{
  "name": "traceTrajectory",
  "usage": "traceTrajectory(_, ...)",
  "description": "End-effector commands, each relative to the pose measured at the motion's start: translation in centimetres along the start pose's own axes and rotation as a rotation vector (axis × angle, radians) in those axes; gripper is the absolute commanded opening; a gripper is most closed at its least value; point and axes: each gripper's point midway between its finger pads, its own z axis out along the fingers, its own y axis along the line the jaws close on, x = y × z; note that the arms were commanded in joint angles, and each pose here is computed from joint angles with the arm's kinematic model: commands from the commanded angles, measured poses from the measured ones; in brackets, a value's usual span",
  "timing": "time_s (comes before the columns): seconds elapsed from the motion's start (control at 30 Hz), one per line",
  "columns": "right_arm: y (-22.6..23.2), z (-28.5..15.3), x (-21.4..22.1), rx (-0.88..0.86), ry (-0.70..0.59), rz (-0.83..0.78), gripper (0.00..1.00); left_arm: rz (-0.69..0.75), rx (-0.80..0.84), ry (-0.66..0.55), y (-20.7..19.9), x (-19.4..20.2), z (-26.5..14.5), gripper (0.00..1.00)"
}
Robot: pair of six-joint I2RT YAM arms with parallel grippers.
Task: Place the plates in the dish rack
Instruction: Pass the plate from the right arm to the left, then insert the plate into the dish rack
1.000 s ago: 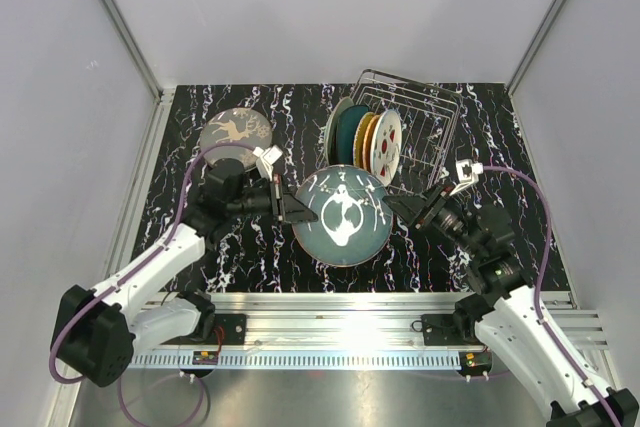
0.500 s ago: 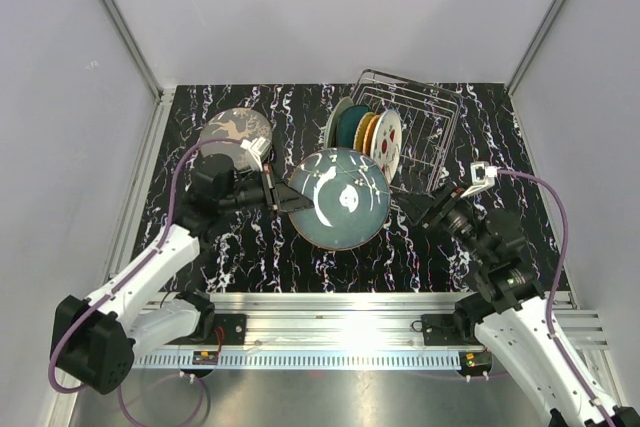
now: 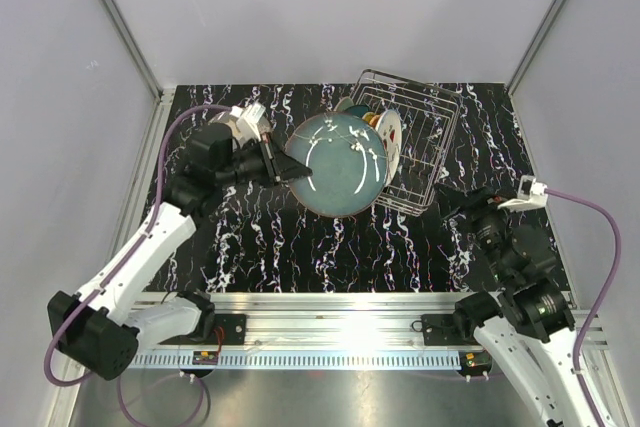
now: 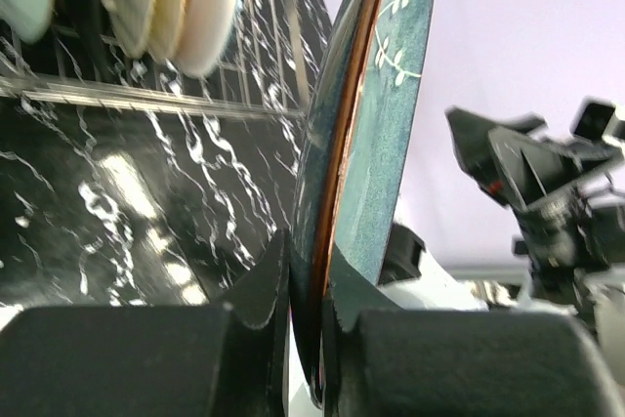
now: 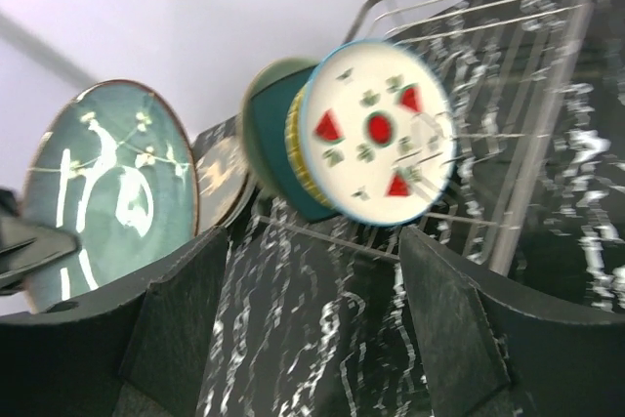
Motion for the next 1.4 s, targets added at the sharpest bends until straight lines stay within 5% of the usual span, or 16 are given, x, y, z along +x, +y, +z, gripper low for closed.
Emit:
traceTrajectory(0.0,-2.7,-1.1,-2.4,0.162,-0.097,-0.041,0.78,0.130,0.063,-0.114,-4.3,-4.3,0.2,0.00)
traceTrajectory(0.3,-8.3,-3.2,-2.5,0.426,-0.164,-0.062,0.77,0.287,-0.216,-0.173,-4.5,-7.5,4.1,0.00)
traceTrajectory(0.73,-8.7,-3.4,-2.1,0.422,-0.175,-0.048,0.77,0.631,-0.493,-0.230,-10.5,-9.9,12.0,0.00)
traceTrajectory(0.97,-8.5,-3.7,-2.4,0.403,-0.192,-0.039,0.77,0.713,-0.677,-0.303,-8.2,-10.0,14.7,0.00)
traceTrajectory(1.37,-8.4,-3.7,-2.2,0.393,-0.191,-0.036,0.77,0.724,-0.740,-0.282,-4.5,-8.2,19.2,0.00)
